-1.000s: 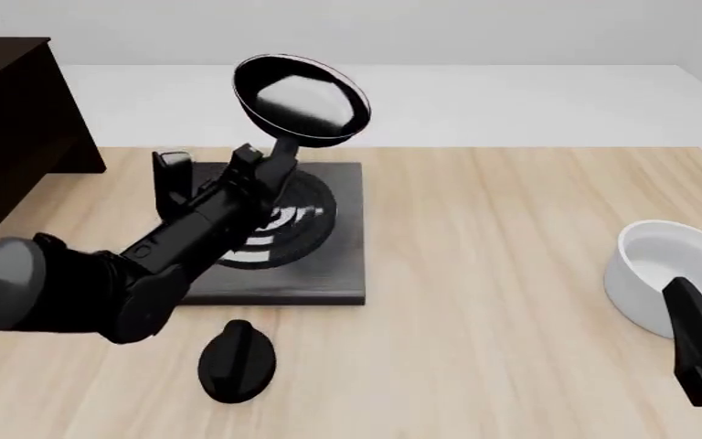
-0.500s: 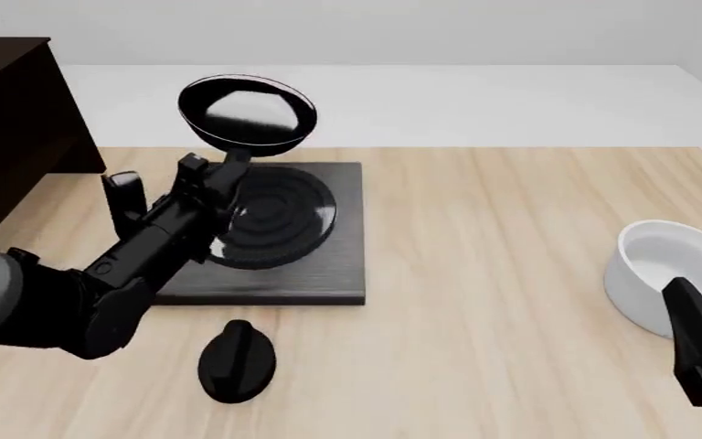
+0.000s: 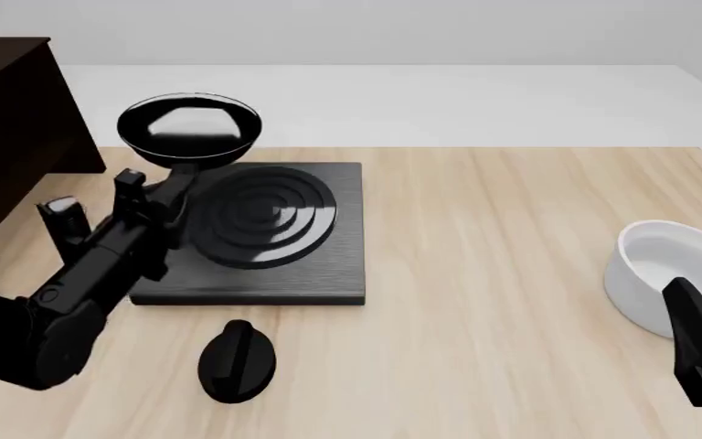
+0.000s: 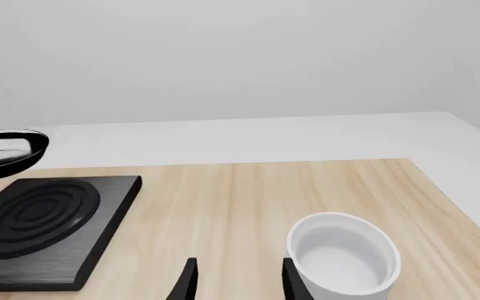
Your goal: Put the frying pan under the cabinet shelf.
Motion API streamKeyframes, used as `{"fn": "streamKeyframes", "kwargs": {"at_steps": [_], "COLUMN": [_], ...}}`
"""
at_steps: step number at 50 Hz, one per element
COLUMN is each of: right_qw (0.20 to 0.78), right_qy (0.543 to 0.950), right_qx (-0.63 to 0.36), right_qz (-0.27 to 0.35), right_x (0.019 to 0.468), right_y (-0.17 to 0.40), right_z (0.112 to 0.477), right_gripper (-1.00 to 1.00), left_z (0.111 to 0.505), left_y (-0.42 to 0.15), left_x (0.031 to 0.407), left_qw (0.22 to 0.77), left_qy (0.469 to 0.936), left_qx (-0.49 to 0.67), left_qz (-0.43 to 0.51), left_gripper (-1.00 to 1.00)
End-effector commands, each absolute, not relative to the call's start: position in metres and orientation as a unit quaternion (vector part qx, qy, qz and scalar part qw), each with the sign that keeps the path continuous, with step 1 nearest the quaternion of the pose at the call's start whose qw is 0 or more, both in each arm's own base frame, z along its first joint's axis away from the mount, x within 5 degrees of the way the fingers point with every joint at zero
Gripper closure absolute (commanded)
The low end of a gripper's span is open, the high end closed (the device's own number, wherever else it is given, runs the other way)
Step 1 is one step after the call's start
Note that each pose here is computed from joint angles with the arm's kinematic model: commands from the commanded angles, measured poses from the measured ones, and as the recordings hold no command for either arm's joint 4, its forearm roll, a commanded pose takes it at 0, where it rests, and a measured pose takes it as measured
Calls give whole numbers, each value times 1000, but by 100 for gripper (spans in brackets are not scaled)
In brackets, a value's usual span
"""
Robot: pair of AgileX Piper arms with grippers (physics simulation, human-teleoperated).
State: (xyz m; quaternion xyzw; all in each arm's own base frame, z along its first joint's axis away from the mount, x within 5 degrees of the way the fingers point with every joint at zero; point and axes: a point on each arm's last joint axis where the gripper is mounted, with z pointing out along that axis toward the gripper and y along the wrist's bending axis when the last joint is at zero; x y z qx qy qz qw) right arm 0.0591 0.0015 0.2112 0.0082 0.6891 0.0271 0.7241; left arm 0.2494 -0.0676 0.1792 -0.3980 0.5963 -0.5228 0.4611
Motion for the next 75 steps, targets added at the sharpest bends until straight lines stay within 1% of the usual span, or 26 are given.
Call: {"fn": "streamKeyframes", "kwargs": {"at_steps": [1,16,17,22,35,44,48,51,56,59,66,75], "right_qw": [725,726,726,727,726,724,725,726,727,727,727,728], "right_qy": [688,687,687,686,687,689,688,687,686,686,686,685], "right_qx": [8,9,9,10,9,7,8,9,9,10,10,11], "right_qz": [27,28,27,27,29,28,28,28,28,28,28,28], "right_x": [59,58,58,57,58,58,58,57,57,57,57,57], "right_y": [1,1,1,1,2,2,2,1,1,1,1,1], "right_z": [211,211,211,211,211,211,211,211,211,211,211,211], "right_gripper": [-100,-100,-100,-100,-100,-100,-100,-100,-100,-100,-100,-100], "left_z": [188,180,178,178,165,152,153,149,144,143,140,138], "left_y": [-52,-28,-30,-30,-33,-25,-16,-12,-10,-4,0,10], "left_x": [236,210,209,202,197,184,173,169,169,169,170,170], "left_qw": [478,475,468,468,433,413,430,431,421,432,434,443], "left_qy": [566,543,542,547,555,554,552,551,551,549,548,532], "left_qx": [-408,-455,-458,-456,-479,-518,-520,-531,-546,-551,-560,-581], "left_qz": [-533,-522,-527,-523,-524,-505,-490,-479,-470,-456,-445,-429], "left_gripper": [100,100,100,100,100,100,100,100,100,100,100,100]}}
